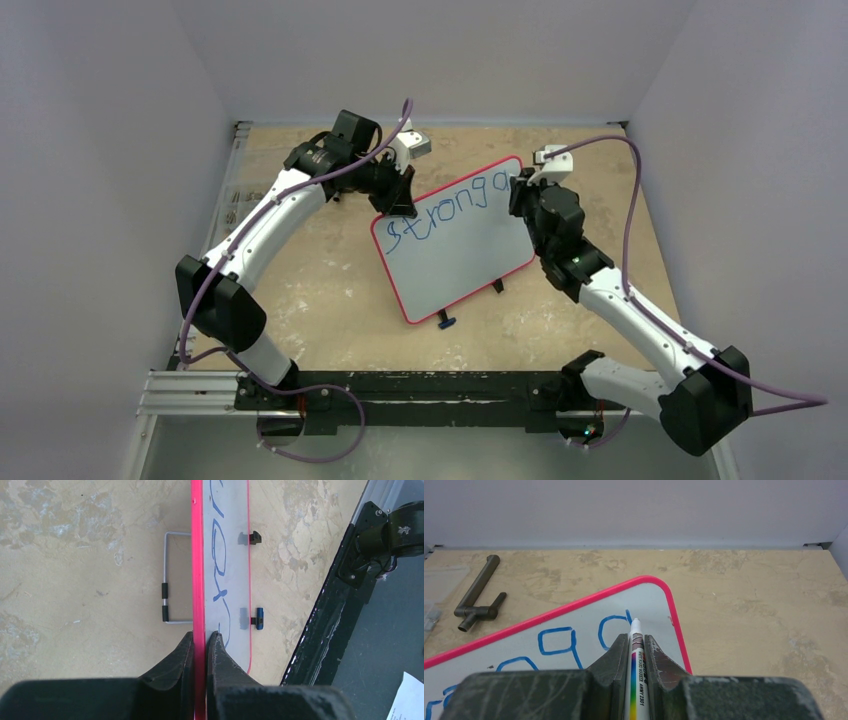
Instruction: Write a sentence on the whiteboard
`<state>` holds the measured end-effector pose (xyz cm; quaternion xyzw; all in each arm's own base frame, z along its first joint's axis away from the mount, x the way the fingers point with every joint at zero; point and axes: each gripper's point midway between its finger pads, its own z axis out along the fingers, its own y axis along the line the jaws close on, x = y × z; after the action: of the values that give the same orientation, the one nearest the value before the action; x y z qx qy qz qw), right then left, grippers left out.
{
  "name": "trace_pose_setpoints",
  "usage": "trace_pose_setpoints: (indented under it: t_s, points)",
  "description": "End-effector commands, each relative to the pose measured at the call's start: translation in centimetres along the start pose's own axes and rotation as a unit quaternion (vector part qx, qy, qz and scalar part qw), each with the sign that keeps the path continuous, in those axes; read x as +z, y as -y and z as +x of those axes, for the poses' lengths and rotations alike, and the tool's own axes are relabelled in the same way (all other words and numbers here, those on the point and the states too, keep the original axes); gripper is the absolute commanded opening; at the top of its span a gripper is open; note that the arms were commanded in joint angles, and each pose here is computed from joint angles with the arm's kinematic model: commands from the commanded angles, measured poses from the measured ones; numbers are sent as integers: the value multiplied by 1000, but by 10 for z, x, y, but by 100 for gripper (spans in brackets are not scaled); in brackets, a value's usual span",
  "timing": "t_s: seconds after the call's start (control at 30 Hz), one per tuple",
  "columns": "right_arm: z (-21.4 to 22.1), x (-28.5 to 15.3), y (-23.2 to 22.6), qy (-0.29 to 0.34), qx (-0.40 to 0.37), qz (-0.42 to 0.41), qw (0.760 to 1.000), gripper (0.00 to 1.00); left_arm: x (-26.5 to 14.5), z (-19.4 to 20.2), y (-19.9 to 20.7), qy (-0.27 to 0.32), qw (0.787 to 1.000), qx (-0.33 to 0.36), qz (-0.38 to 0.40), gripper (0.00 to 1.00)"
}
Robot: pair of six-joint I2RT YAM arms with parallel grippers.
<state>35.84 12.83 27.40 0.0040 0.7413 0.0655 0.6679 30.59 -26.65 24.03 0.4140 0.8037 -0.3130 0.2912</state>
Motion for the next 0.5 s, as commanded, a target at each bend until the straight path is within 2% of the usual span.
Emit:
trace_pose_setpoints:
  t_s: [0.0, 0.47]
  points:
    - [-38, 8, -2, 50, 14, 5, 999, 0, 4, 24, -19, -54, 996, 53, -47, 0]
    - [-27, 23, 14, 41, 15, 24, 999, 0, 4, 23, -20, -54, 996, 53, -48, 0]
